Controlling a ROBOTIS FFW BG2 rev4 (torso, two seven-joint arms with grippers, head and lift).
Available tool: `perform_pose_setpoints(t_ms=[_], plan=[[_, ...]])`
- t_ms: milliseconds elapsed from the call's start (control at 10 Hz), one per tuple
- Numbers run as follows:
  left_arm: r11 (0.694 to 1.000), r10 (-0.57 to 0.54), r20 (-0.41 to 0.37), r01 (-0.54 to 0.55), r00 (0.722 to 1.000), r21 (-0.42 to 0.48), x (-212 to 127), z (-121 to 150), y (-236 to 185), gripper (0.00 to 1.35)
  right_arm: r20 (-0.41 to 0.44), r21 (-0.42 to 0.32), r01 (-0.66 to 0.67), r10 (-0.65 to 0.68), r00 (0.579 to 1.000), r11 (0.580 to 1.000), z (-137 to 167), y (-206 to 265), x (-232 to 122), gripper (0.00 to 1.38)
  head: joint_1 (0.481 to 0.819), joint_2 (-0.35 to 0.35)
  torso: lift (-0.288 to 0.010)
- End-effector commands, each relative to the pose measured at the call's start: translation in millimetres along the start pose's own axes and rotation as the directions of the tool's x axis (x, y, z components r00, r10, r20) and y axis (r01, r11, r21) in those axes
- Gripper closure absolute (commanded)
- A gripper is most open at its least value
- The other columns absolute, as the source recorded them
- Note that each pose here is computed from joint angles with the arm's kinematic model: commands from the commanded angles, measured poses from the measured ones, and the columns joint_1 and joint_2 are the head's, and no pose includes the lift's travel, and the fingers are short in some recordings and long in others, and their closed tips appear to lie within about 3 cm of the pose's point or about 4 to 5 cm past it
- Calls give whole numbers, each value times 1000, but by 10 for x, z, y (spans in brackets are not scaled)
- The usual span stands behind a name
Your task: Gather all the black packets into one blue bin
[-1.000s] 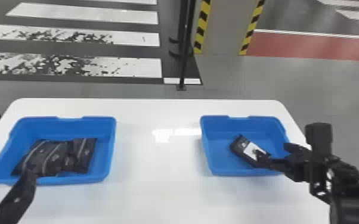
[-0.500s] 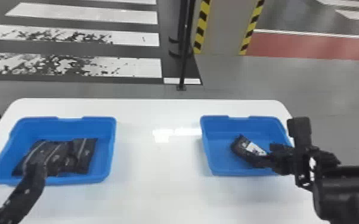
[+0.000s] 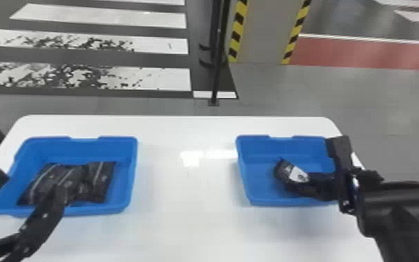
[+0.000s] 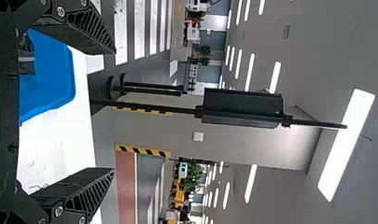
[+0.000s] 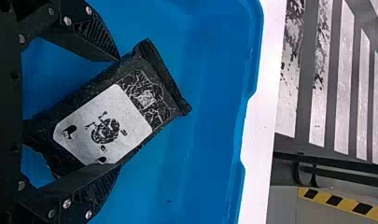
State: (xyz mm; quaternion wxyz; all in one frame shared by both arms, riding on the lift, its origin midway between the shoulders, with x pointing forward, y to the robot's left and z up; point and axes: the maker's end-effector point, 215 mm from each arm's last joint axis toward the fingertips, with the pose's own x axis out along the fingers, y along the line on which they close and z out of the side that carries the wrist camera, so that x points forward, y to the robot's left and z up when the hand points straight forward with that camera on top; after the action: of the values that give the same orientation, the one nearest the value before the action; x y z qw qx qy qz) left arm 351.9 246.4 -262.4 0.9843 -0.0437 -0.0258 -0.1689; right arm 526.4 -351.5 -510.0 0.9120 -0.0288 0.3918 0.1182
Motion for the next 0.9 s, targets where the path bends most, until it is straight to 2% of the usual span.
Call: perform_pose_setpoints(t_ms=[0,100,200,300,400,600,800], plan=[[1000,-5,1,5,1000,-16,33,-46,-10,148,-16,19,-4,4,1000,1000,-31,-36,69,406,695,-133,-110],[1000,-8,3,8,1000,-28,42,-60,-25,151,-31,32,-8,9,999,999,-103,-34,101,705,695,-136,-110],[999,-8,7,8,1000,-31,47,-51,-20,153,-37,37,-10,11,999,999,-132,-30,108,897,695,-140,-110],[999,-11,11,11,1000,-34,57,-50,-31,157,-42,52,-18,21,999,998,-180,-14,127,996,695,-142,-110],[999,-17,15,17,1000,-34,69,-36,-48,157,-40,46,-13,15,999,999,-192,-24,128,1311,695,-142,-110],[999,-26,27,27,999,-46,98,-1,-70,157,0,33,-3,3,1000,999,-139,-79,80,1283,695,-147,-110],[994,-60,34,62,998,-85,157,11,-164,157,83,-33,33,-31,996,999,171,-84,-178,1283,695,-159,-110]])
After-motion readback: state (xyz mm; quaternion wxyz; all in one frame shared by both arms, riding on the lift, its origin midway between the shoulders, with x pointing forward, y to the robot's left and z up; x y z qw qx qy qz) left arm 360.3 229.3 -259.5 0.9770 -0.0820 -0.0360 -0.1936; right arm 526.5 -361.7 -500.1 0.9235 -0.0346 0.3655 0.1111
